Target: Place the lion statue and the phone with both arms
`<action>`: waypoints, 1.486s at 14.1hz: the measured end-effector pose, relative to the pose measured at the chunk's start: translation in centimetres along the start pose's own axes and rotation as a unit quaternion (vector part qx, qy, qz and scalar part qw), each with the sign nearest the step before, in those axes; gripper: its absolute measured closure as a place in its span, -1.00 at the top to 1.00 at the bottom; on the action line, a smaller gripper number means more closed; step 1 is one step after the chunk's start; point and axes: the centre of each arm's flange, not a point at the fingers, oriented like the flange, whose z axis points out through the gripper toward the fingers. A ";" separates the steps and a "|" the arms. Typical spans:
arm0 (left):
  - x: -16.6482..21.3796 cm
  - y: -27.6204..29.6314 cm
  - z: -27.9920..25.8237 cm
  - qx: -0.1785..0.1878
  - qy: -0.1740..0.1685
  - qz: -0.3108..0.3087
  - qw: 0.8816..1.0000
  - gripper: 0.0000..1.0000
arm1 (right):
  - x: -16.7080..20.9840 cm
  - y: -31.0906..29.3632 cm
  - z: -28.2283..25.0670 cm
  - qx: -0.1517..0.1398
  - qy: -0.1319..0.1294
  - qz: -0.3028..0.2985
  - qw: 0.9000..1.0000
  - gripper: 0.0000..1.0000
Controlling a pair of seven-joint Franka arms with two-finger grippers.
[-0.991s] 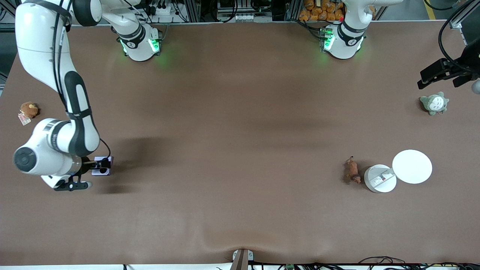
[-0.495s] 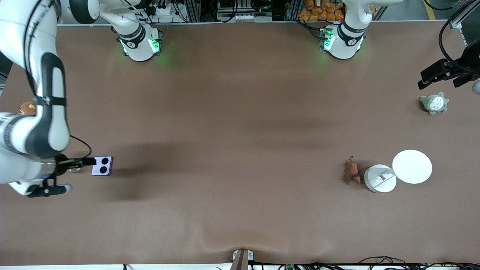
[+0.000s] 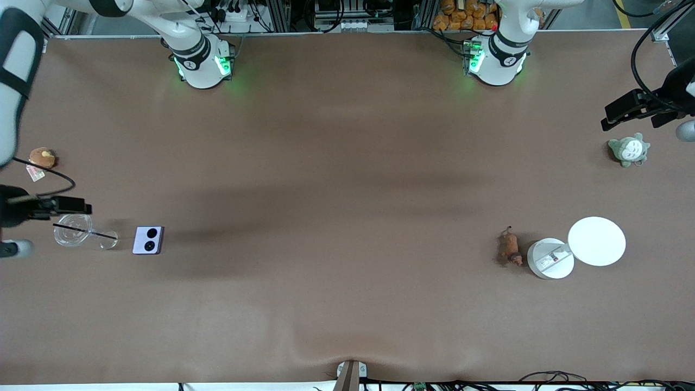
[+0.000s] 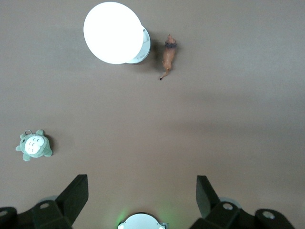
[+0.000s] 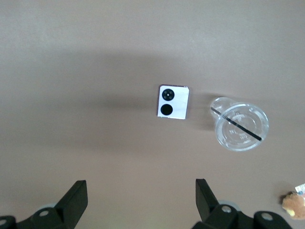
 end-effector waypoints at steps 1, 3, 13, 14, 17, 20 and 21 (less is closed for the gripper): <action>0.0 0.0 0.1 0.000 -0.001 0.000 1.000 1.00 | -0.5 0.3 -0.8 -0.001 0.005 0.003 1.000 1.00; 0.0 0.1 0.1 0.000 -0.001 0.001 1.000 1.00 | -1.8 0.7 -2.8 -0.003 0.019 0.008 1.000 1.00; -3.1 1.4 -3.1 -0.001 0.016 0.014 1.000 1.00 | -12.8 -2.5 -10.0 0.027 -0.003 0.095 0.995 1.00; -3.5 1.5 -3.4 -0.001 0.015 0.016 1.000 1.00 | -13.4 -3.8 -9.8 0.015 -0.003 0.101 0.995 1.00; -4.2 1.8 -3.5 0.001 0.005 0.018 1.000 1.00 | -15.5 -6.4 -8.7 -0.006 0.017 0.097 0.995 1.00; -4.3 1.8 -3.5 0.002 0.001 0.010 1.000 1.00 | -17.7 -6.3 -7.9 -0.007 0.028 0.098 0.995 1.00; -4.5 2.0 -3.5 0.002 0.000 0.004 1.000 1.00 | -18.0 -6.2 -8.2 -0.007 0.034 0.099 0.994 1.00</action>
